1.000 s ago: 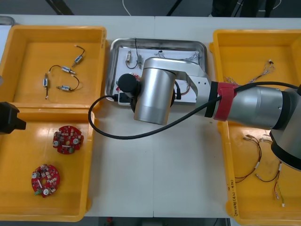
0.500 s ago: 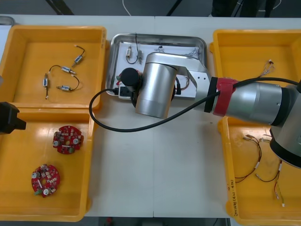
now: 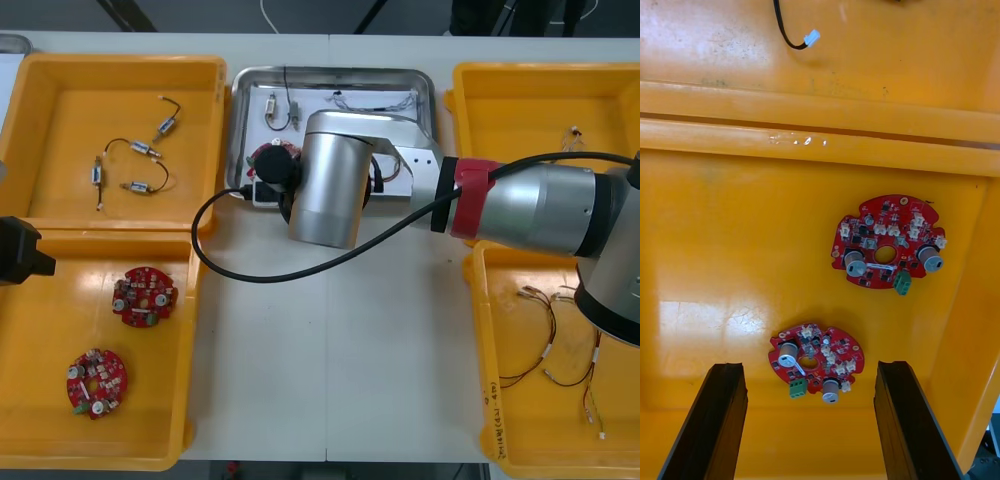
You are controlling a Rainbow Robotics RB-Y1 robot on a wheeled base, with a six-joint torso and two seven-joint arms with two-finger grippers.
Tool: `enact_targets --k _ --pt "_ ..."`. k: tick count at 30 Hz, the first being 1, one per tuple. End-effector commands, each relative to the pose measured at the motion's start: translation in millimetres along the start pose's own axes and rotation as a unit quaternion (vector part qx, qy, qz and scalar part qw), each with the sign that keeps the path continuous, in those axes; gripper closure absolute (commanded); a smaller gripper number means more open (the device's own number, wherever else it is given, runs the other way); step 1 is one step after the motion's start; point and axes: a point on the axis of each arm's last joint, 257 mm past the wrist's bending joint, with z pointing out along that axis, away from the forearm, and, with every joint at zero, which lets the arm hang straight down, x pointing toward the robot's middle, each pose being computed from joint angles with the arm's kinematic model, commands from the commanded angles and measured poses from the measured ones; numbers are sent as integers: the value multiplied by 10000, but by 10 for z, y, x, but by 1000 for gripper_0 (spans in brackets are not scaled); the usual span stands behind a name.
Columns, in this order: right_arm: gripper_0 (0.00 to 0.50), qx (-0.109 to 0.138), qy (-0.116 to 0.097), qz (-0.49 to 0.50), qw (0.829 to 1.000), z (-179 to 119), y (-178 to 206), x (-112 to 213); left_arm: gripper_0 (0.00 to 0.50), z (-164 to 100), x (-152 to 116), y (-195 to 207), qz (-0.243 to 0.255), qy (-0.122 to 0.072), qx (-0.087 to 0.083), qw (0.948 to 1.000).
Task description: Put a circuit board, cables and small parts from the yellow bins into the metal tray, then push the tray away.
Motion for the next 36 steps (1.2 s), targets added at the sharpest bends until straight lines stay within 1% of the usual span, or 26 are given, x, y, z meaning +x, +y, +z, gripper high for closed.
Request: enact_targets --k 1,3,6,9,20,25,26,27,28,29,30,32,35,36 --pt "500 218 -148 -344 9991 -141 -205 -209 0 -130 -11 144 236 -93 -217 9994" --pt "500 226 -155 -346 9990 -141 -209 -213 0 -130 -11 144 236 -93 -217 9994" --pt "500 308 -119 -360 9988 -132 -266 -190 0 -130 -11 144 236 -93 -217 9994" --pt "500 352 -138 -352 9987 -107 -306 -185 0 -130 -11 144 236 -93 -217 9994" --pt "500 424 -172 -229 9987 -62 -435 -162 0 -130 -11 144 236 -93 -217 9994" --pt "500 419 -170 -239 9987 -61 -437 -159 0 -130 -11 144 236 -93 -217 9994" --pt "402 419 -169 -254 9987 -61 -437 -159 0 -130 -11 144 236 -93 -217 9994" --pt "274 419 -169 -262 9986 -61 -437 -159 0 -130 -11 144 236 -93 -217 9994" --pt "162 419 -169 -262 9986 -61 -437 -159 0 -130 -11 144 236 -93 -217 9994" --pt "114 427 -167 -280 9986 -61 -441 -158 0 -130 -11 144 236 -93 -217 9994" --pt "42 421 -172 -271 9986 -63 -441 -161 0 -130 -11 144 236 -93 -217 9994" --pt "0 422 -168 -281 9986 -64 -445 -157 0 -130 -11 144 236 -93 -217 9994" --pt "0 398 -198 -255 9987 -91 -460 -179 0 -130 -11 144 236 -93 -217 9994" --pt "0 335 -205 -206 9990 -97 -441 -179 0 -130 -11 144 236 -93 -217 9994"
